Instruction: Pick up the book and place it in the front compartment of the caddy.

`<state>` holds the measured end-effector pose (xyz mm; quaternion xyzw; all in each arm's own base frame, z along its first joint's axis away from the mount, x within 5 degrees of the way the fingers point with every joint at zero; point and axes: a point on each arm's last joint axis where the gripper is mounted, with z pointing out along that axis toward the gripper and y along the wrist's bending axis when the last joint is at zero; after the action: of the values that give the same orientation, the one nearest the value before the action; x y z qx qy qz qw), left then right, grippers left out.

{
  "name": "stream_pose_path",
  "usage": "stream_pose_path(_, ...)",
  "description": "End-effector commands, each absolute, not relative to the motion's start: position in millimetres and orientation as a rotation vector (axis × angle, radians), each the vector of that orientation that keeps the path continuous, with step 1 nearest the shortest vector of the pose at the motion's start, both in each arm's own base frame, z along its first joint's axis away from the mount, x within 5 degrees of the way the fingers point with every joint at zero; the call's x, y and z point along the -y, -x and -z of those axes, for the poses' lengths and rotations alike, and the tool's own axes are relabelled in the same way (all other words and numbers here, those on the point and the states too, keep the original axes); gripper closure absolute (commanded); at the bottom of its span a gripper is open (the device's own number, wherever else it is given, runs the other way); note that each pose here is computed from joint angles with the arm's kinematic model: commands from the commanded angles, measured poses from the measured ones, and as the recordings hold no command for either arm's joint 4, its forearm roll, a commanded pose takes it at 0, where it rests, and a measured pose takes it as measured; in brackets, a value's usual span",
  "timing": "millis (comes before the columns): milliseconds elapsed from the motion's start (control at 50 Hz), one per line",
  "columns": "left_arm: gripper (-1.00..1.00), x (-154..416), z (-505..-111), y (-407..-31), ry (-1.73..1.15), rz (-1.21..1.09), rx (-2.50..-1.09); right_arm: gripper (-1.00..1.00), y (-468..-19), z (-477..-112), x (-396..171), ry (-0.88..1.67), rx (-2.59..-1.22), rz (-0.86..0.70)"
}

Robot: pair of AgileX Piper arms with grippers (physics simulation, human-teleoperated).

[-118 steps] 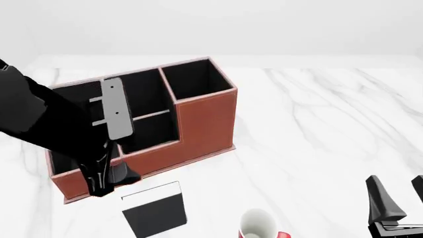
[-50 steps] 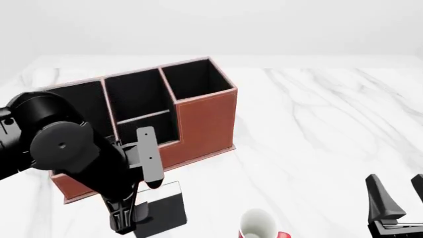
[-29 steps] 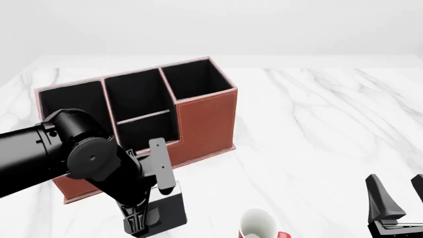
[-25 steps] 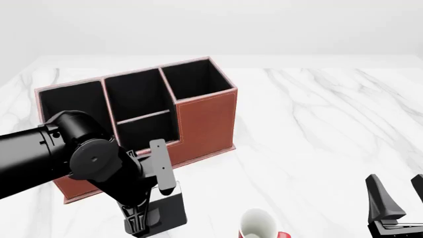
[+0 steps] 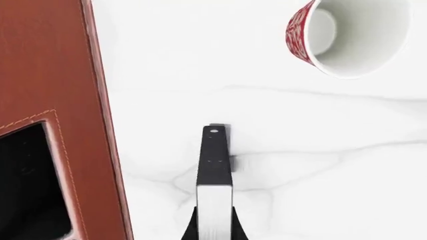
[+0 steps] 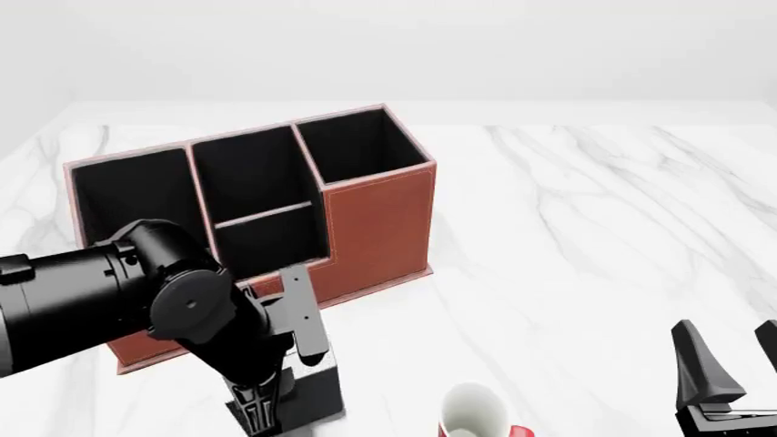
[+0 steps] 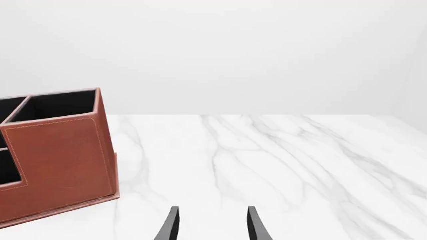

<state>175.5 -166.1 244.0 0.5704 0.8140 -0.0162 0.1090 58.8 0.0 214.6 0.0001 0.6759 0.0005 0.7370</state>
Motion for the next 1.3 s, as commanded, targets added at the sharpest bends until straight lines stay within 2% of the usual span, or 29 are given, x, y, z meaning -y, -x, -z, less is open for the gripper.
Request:
stream_pose_path(20,1.0,166,-239,-177,-1.679,0.045,-2.403,-1.0,-59,-214,0,0.0,-1.484,-0.001)
stream_pose_path(300,1.0,163,-260,-188,-1.727,0.026,-2.36,-1.0,-59,-214,0,0.0,-1.484,-0.001)
stream_pose_path(620,1.0,141,-312,-200,-1.767,-0.014,-2.298,-1.0,-59,-214,0,0.0,-1.484,-0.001)
stream_pose_path(1300,1.0,91,-354,-234,-1.755,-0.171,-2.138,-1.0,-59,-214,0,0.0,-1.485,-0.001)
